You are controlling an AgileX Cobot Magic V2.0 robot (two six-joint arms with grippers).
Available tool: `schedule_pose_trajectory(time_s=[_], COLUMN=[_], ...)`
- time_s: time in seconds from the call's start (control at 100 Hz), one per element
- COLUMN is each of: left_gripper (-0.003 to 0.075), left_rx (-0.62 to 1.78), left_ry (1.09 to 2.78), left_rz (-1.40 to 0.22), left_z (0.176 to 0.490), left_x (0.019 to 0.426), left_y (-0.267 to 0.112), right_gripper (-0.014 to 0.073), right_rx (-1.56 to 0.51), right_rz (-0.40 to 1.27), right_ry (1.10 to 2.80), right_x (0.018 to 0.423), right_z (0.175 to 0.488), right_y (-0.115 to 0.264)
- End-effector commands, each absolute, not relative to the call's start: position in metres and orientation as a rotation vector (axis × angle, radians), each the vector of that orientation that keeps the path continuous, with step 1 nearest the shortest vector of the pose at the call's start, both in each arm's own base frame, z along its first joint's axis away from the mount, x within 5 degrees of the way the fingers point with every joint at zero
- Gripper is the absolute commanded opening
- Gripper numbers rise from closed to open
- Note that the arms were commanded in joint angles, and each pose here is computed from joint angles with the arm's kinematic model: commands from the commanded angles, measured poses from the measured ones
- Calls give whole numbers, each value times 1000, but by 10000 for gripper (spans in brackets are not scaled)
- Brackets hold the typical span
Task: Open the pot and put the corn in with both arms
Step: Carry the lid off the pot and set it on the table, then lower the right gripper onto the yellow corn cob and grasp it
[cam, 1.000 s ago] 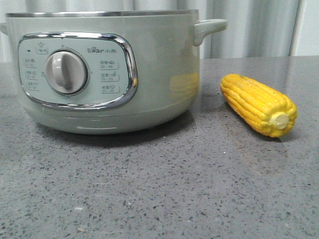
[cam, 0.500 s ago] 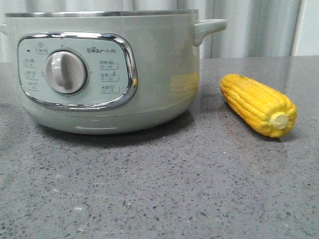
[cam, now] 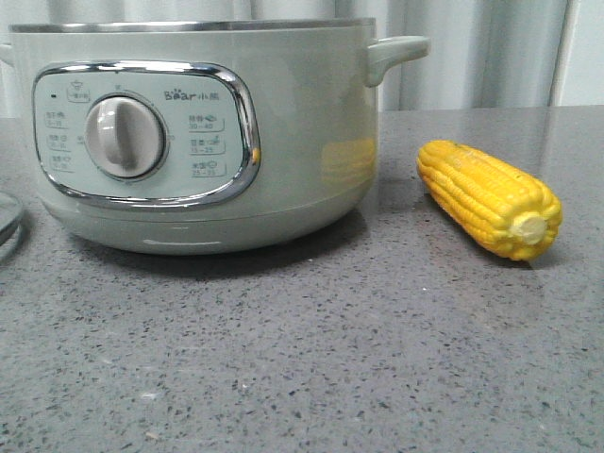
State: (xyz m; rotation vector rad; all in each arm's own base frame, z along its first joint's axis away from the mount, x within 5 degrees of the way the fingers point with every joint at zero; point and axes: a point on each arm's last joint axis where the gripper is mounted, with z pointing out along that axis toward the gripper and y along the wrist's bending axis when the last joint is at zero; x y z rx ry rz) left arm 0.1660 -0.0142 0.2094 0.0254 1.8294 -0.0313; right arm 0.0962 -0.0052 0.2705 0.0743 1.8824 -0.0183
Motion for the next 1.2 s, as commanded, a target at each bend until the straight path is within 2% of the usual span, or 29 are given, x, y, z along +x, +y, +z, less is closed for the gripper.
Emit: schedule_pose_trajectory(time_s=[0.0,0.54,0.61,0.74,0.81,1.11,1.19], left_gripper=[-20,-14,45,272,339,384,388], left_rx=[0,148,148,147,146,133,127], left_ry=[1653,1759,1759,1757,1746,1619,1554], left_rz=[-27,-70,-70,-70,-70,-74,-77], left_z=[232,210,210,211,212,236,250], left_x=[176,187,187,187,188,186,181], left_y=[-14,-26,-26,-26,-26,-25,-25], right_gripper=[-74,-74,-74,-74,-74,-72,-37], right_rx=[70,70,70,70,72,18,-54], right_rz=[-28,-28,-28,-28,-25,15,7], right_ry=[1787,1787,1787,1787,1801,1846,1910], right_x=[100,100,100,100,100,101,106], right_z=[286,286,286,286,284,290,296], right_y=[-6,-6,-6,-6,-6,0,3])
